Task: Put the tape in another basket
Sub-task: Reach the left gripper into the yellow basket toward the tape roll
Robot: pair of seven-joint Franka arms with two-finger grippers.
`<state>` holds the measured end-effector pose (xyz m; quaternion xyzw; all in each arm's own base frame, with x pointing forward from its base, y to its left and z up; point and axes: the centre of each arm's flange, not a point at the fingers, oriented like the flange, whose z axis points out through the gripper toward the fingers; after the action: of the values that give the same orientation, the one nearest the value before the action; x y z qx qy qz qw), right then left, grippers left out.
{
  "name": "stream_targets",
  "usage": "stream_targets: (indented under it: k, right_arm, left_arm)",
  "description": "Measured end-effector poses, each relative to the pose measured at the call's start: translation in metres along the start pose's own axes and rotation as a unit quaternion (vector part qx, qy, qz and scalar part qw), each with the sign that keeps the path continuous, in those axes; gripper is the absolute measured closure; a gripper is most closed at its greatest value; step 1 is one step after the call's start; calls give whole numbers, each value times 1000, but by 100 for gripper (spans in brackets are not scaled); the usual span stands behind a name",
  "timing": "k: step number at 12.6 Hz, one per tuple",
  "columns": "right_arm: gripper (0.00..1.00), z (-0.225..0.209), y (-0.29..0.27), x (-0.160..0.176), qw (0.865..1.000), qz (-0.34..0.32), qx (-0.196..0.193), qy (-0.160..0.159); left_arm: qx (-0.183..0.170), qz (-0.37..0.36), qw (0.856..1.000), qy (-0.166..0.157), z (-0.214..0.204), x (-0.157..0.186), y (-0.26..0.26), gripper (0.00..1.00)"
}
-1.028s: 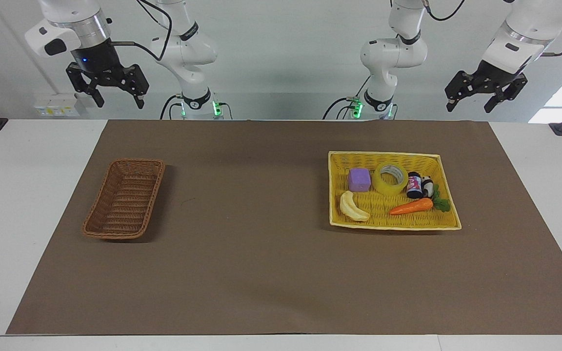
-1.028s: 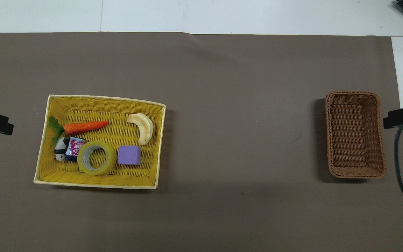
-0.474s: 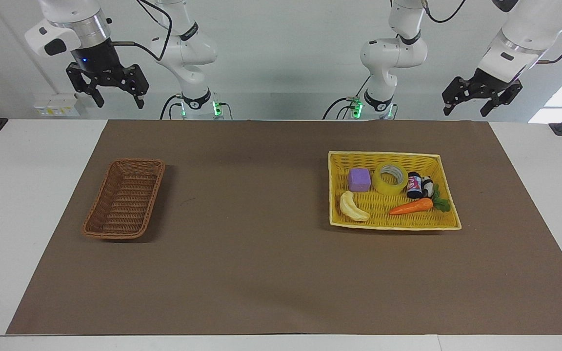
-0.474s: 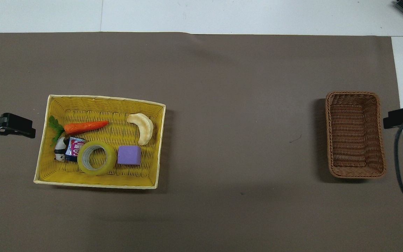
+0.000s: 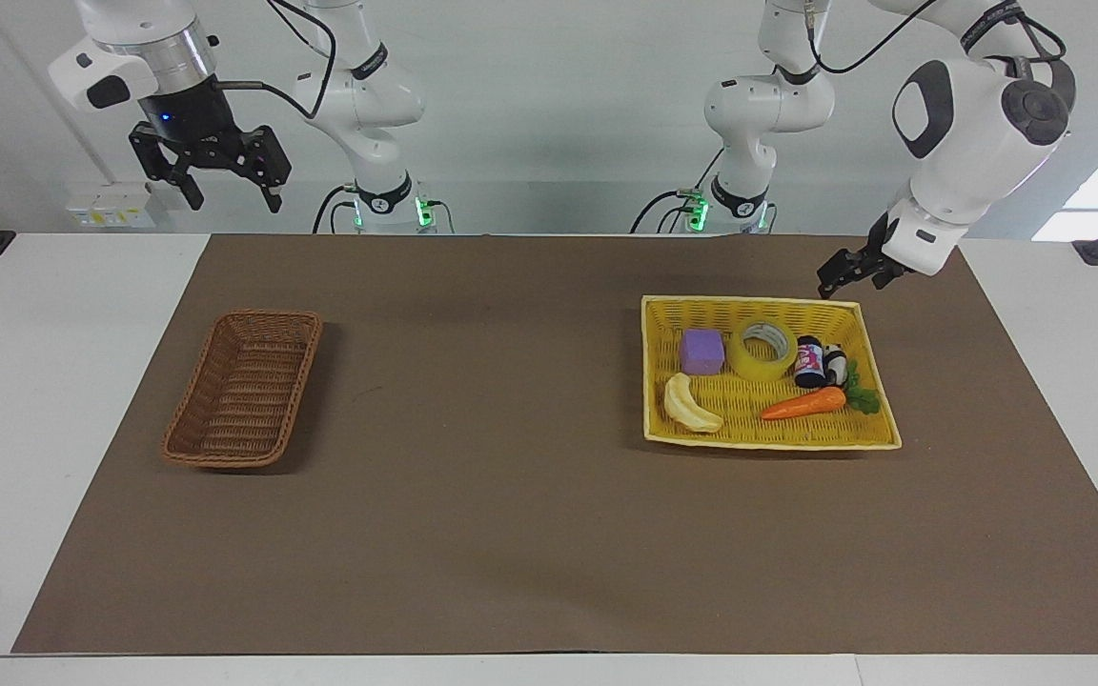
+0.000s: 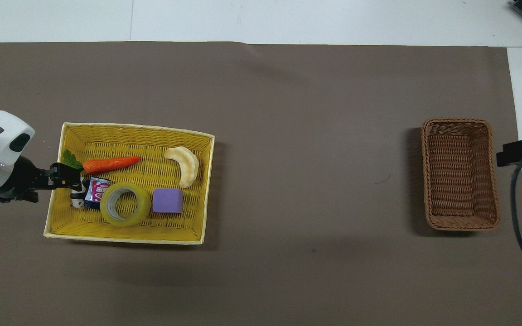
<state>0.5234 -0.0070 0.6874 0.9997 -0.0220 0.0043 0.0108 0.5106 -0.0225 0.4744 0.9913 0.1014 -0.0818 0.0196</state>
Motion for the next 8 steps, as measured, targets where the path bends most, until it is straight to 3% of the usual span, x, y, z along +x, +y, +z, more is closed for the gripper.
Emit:
stream_targets:
  k: [3,5,6,8]
  right_arm:
    - [0,0,0,0,1000,0,0,0]
    - [0,0,0,0,1000,0,0,0]
    - [0,0,0,0,1000,0,0,0]
    - [0,0,0,0,1000,0,0,0]
  left_arm:
    - [3,-20,1000,-11,51,-5,-3,0]
    - [5,-21,1000,-12,73,-9,-1,4]
    - [6,-23,1000,-12,85,-12,1,11]
    - [7,-26,1000,-8,106,-16,6,14]
